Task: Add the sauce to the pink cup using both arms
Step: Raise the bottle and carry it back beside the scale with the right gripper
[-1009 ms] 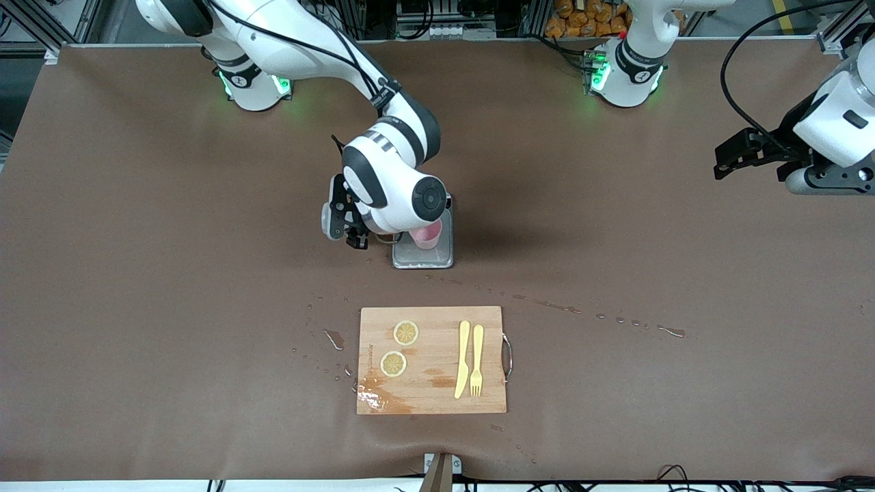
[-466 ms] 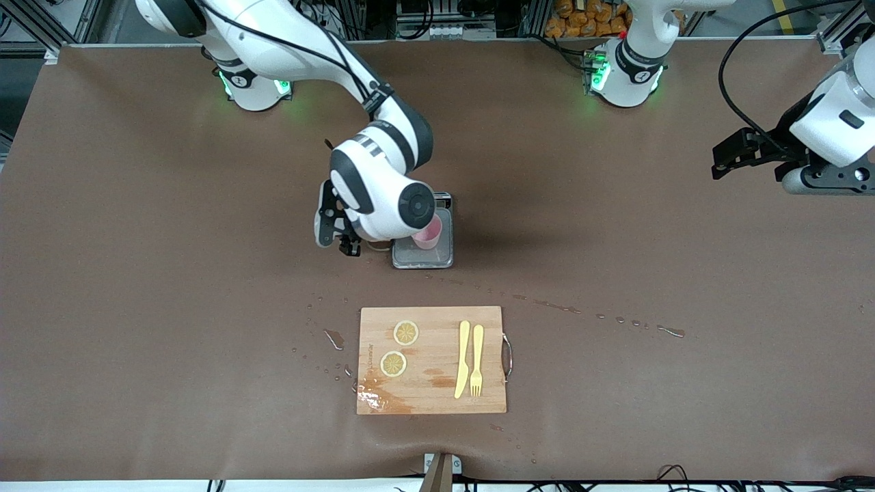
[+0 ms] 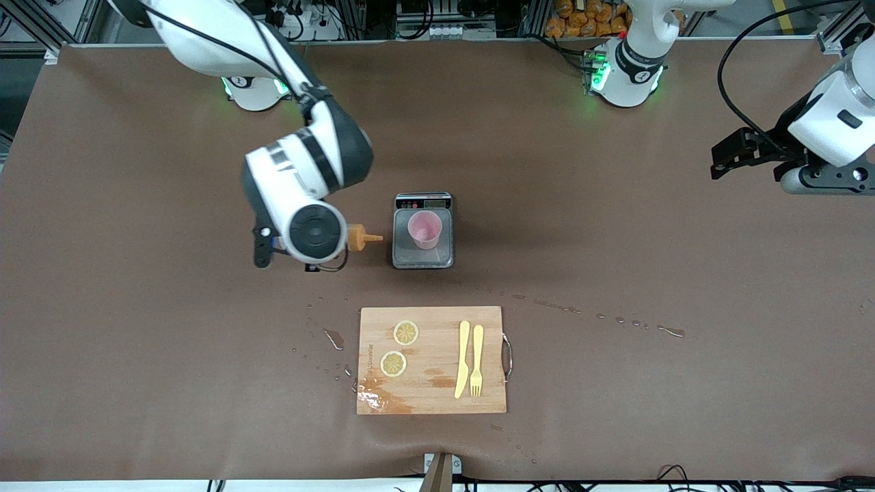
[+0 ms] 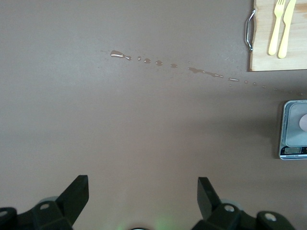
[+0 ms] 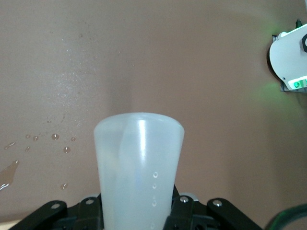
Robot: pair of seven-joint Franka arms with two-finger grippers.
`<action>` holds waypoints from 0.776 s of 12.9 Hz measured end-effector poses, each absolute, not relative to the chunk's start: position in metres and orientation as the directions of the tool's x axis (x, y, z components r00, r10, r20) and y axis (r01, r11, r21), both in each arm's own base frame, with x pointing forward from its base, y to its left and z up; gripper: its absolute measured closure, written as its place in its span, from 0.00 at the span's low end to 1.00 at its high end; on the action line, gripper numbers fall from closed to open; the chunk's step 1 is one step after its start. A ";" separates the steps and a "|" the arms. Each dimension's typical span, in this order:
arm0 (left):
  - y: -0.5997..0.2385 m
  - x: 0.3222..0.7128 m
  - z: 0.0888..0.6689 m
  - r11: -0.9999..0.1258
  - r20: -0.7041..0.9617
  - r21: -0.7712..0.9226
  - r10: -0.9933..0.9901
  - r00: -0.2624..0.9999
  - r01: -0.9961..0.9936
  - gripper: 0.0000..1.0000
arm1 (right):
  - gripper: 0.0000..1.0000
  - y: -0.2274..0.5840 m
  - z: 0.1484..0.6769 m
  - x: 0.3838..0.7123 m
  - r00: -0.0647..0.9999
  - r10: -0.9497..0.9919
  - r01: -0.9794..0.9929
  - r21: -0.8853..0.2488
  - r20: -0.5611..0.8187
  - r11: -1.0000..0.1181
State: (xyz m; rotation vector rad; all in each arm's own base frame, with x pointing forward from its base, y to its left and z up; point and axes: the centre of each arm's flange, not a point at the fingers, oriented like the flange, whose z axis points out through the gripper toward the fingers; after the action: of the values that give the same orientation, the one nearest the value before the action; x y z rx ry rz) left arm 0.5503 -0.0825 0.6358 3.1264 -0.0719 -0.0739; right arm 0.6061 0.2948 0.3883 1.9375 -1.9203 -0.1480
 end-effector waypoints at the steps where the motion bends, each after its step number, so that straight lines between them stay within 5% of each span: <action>1: -0.083 0.550 0.636 -0.999 -0.047 0.015 -0.046 0.998 -0.046 0.00 | 0.60 0.276 0.400 0.613 0.048 -0.989 -0.929 0.369 0.143 0.008; 10: -0.079 0.551 0.636 -0.998 -0.042 0.011 -0.062 0.997 -0.062 0.00 | 0.60 0.094 0.421 0.666 0.077 -0.914 -0.916 0.334 -0.398 -0.222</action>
State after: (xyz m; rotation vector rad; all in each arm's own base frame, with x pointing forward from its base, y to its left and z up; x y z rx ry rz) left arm 0.5513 -0.0787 0.6361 3.1298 -0.0975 -0.0666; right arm 0.6655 0.0941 0.4207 2.3074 -1.9616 -0.8477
